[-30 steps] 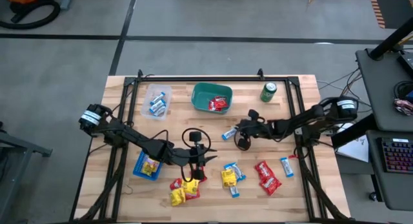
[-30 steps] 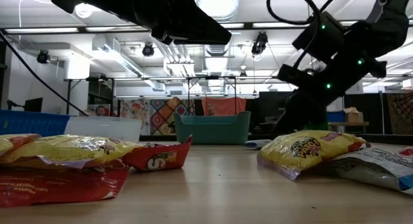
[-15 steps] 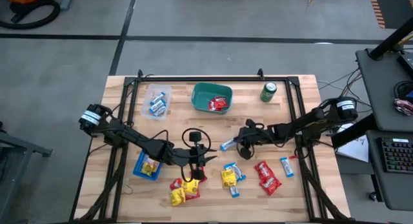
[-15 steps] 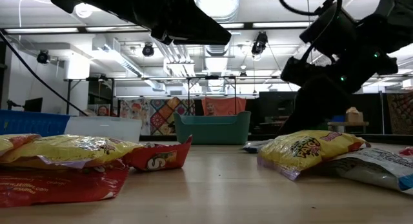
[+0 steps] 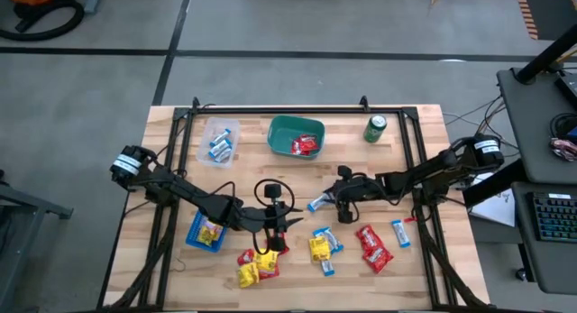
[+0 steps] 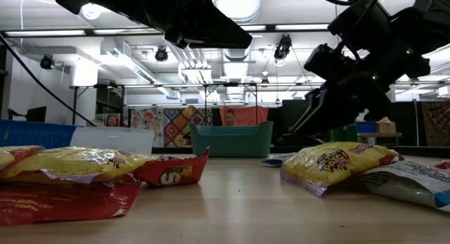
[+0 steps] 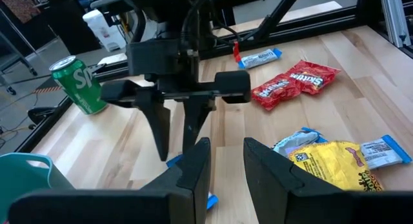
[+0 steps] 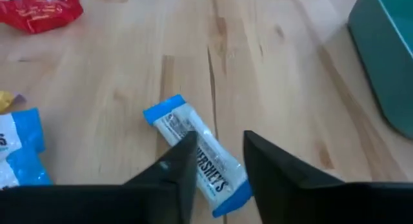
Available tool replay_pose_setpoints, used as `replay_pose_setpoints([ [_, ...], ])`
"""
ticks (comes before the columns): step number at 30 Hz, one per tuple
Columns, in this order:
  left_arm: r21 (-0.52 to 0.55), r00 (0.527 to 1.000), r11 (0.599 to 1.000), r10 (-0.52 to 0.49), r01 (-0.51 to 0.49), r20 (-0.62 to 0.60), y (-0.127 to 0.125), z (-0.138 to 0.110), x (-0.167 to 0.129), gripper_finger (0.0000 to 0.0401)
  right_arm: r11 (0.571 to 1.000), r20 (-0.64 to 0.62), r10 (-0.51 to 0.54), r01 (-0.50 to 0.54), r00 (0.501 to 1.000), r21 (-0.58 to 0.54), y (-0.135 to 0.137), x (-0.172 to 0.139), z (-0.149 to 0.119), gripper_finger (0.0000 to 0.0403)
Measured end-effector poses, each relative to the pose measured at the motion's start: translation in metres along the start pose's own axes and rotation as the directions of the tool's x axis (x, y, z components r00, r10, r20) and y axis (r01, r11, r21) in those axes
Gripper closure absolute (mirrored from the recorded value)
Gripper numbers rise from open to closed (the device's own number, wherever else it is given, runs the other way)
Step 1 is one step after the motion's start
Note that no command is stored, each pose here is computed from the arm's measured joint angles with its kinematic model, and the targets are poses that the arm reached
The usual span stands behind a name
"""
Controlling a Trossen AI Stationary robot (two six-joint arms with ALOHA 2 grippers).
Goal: Sort candy
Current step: Put the white candy into the transparent bin
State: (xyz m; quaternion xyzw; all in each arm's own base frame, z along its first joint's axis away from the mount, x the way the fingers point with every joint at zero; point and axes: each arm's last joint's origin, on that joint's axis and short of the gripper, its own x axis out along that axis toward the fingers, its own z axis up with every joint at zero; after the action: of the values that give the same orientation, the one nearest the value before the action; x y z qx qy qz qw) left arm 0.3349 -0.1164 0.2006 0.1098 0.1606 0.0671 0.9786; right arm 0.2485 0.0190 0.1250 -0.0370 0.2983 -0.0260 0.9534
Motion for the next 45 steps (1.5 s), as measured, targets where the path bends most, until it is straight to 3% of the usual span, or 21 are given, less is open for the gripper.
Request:
replay_pose_setpoints([
  [3, 0.000, 1.000, 1.000, 0.000, 0.000, 0.000, 0.000, 0.000, 0.000, 0.0324, 1.000, 0.011, 0.016, -0.015, 1.000, -0.022, 0.001, 0.002, 0.004, 0.0224],
  [7, 0.000, 1.000, 1.000, 0.000, 0.000, 0.000, 0.000, 0.000, 0.000, 0.0324, 0.985, -0.019, 0.138, -0.139, 0.990, -0.099, 0.005, 0.008, 0.001, 0.0182],
  [14, 0.000, 1.000, 1.000, 0.000, 0.000, 0.000, 0.000, 0.000, 0.000, 0.0324, 0.989, -0.104, 0.109, -0.118, 0.989, -0.092, -0.002, 0.034, -0.008, 0.0178],
  [21, -0.004, 1.000, 1.000, -0.002, 0.002, 0.000, 0.000, 0.000, 0.000, 0.0324, 0.993, -0.130, 0.093, -0.101, 0.987, -0.060, -0.012, 0.051, -0.008, 0.0213],
  [31, -0.045, 1.000, 0.999, -0.012, 0.012, 0.000, 0.000, 0.000, 0.000, 0.0324, 0.991, -0.083, 0.134, -0.135, 0.987, -0.001, -0.013, 0.038, 0.004, 0.0377],
  [36, -0.097, 1.000, 0.995, -0.011, 0.011, 0.000, 0.000, 0.000, 0.000, 0.0307, 0.964, 0.076, 0.244, -0.251, 0.967, 0.086, -0.010, 0.021, 0.026, 0.0375],
  [39, -0.107, 1.000, 0.994, 0.012, -0.013, -0.010, -0.001, -0.003, 0.002, 0.0281, 0.951, 0.196, 0.279, -0.299, 0.940, 0.081, -0.002, 0.010, 0.037, 0.0375],
  [42, -0.114, 0.995, 0.988, 0.100, -0.102, -0.022, 0.001, -0.005, 0.003, 0.0250, 0.946, 0.232, 0.292, -0.316, 0.928, 0.073, 0.006, 0.003, 0.040, 0.0375],
  [45, -0.107, 0.993, 0.988, 0.113, -0.115, -0.027, 0.001, -0.007, 0.005, 0.0219, 0.958, 0.270, 0.254, -0.280, 0.929, 0.064, 0.015, 0.001, 0.044, 0.0375],
])
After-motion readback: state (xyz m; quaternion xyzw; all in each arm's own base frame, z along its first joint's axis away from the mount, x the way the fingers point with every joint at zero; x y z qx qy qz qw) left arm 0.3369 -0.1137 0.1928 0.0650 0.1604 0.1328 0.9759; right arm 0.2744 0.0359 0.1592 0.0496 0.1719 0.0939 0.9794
